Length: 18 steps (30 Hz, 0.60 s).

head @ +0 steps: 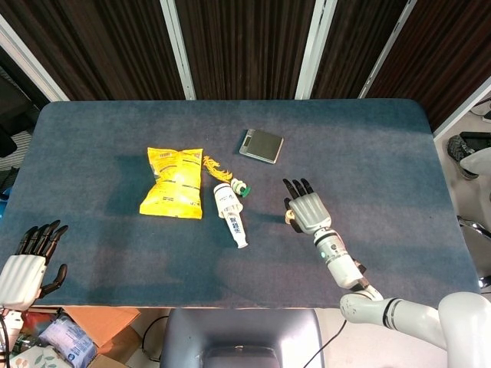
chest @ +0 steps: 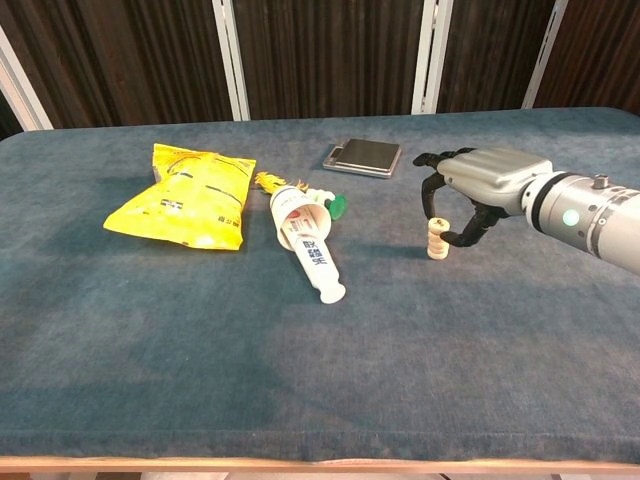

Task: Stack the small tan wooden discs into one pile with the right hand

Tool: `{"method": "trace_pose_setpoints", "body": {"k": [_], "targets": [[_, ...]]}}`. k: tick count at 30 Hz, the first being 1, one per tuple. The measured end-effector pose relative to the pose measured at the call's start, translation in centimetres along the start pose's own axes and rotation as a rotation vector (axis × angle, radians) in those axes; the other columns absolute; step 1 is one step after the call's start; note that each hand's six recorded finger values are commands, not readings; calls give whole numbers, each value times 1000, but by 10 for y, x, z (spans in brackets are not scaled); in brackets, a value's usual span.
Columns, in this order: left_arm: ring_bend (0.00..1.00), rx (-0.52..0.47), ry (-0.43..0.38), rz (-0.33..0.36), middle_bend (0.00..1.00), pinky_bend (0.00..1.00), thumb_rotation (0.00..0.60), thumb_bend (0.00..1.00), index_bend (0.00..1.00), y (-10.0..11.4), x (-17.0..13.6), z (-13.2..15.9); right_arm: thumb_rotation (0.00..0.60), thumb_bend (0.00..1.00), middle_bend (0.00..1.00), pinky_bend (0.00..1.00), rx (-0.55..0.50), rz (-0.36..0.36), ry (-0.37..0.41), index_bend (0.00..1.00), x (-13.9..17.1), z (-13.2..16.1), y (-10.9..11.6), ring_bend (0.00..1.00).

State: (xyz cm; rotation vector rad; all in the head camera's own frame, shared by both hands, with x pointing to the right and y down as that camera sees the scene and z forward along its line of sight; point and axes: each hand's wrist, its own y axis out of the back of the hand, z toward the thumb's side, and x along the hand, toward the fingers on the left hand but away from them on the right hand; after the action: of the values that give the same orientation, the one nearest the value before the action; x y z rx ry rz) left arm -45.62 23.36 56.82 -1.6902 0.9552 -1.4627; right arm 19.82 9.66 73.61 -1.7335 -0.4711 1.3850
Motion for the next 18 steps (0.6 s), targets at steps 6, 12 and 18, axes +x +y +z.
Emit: {"method": "trace_pose_setpoints", "body": {"k": [6, 12, 18], "targets": [[0, -1, 0, 1, 0, 37, 600, 508, 0, 0, 0, 0, 600, 483, 43, 0, -6, -6, 6, 369, 1, 1, 1, 0], [0, 1, 0, 4, 0, 37, 600, 508, 0, 1, -1, -1, 600, 482, 21, 0, -12, -38, -1, 306, 11, -8, 8, 0], [0, 4, 2, 5, 0, 38, 600, 507, 0, 2, -2, -2, 600, 366, 0, 0, -24, -99, -58, 120, 57, -40, 16, 0]]}}
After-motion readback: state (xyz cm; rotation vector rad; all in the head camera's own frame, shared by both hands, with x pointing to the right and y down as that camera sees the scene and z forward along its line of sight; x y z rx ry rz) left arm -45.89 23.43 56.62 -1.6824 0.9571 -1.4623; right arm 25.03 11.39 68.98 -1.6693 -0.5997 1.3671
